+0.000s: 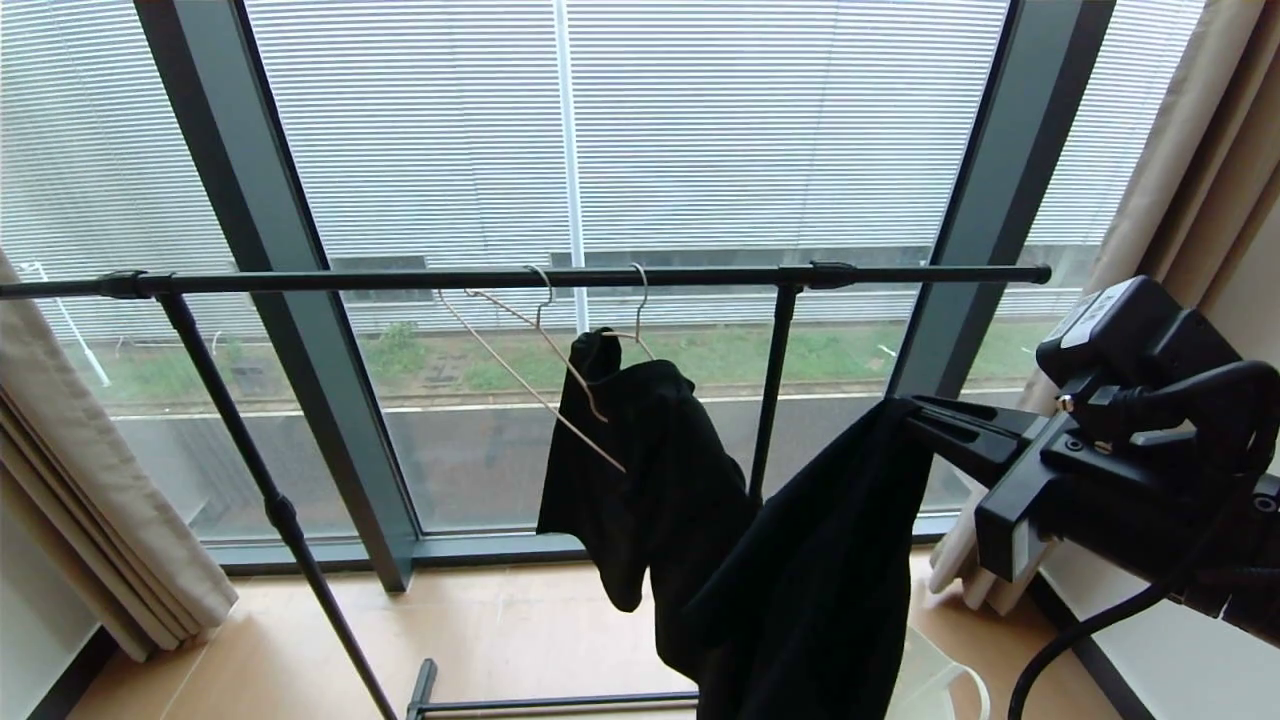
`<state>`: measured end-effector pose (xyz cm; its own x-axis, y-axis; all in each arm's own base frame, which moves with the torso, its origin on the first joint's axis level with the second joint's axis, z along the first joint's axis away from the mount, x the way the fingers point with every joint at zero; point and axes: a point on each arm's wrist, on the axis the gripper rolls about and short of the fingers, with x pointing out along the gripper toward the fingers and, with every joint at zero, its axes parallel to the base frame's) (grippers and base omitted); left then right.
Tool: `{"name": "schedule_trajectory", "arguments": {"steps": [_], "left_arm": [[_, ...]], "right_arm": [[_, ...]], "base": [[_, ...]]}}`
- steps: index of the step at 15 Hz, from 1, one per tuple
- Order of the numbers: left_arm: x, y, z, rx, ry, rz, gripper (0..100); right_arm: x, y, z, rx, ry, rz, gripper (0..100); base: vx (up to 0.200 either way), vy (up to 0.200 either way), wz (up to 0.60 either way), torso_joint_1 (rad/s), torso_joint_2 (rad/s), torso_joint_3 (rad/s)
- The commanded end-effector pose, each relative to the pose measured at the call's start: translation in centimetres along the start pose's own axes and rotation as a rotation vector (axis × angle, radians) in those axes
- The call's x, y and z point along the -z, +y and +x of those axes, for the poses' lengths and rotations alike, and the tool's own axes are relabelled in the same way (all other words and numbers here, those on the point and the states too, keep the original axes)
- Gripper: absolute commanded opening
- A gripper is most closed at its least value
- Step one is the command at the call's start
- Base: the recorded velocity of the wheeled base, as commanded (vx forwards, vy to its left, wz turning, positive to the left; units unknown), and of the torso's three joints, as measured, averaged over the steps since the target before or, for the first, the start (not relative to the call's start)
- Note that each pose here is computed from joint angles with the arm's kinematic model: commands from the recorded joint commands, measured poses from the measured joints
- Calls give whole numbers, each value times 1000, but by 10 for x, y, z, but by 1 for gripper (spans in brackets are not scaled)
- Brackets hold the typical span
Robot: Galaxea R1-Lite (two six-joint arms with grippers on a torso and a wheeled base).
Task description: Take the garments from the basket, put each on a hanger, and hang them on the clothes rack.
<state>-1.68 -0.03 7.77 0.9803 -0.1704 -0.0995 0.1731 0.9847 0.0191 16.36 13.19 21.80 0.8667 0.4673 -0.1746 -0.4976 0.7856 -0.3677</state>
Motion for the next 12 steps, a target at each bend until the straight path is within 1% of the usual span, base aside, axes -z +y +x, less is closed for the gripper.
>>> {"name": "schedule_trajectory", "arguments": {"steps": [1, 5, 6, 7, 8, 9, 10, 11, 12], "left_arm": [[0, 0, 0, 0, 3, 0, 100], [0, 0, 0, 3, 3, 6, 100], [0, 0, 1, -12, 12, 19, 100], [-1, 0, 4, -31, 56, 34, 100], [-7, 1, 10, -29, 123, 45, 100], [-21, 2, 17, -25, 174, 35, 100], [-36, 4, 26, -24, 227, 8, 100], [-56, 6, 44, -28, 296, -47, 100], [-71, 8, 61, -30, 348, -90, 100]], "right_arm": [[0, 0, 0, -1, 0, -1, 0], [0, 1, 0, -4, -1, -1, 0], [-2, 12, -4, -80, -26, -11, 0], [-7, 20, -7, -146, -60, -12, 0], [-15, 29, -9, -226, -103, -10, 0], [-23, 35, -7, -276, -131, 6, 0], [-27, 39, 1, -284, -126, 20, 0], [-34, 41, 13, -279, -125, 30, 0], [-39, 42, 21, -260, -119, 52, 0]], "base": [[0, 0, 0, 0, 0, 0], [0, 0, 0, 0, 0, 0], [0, 0, 0, 0, 0, 0], [0, 0, 0, 0, 0, 0], [0, 0, 0, 0, 0, 0], [0, 0, 0, 0, 0, 0], [0, 0, 0, 0, 0, 0], [0, 0, 0, 0, 0, 0], [0, 0, 0, 0, 0, 0]]}}
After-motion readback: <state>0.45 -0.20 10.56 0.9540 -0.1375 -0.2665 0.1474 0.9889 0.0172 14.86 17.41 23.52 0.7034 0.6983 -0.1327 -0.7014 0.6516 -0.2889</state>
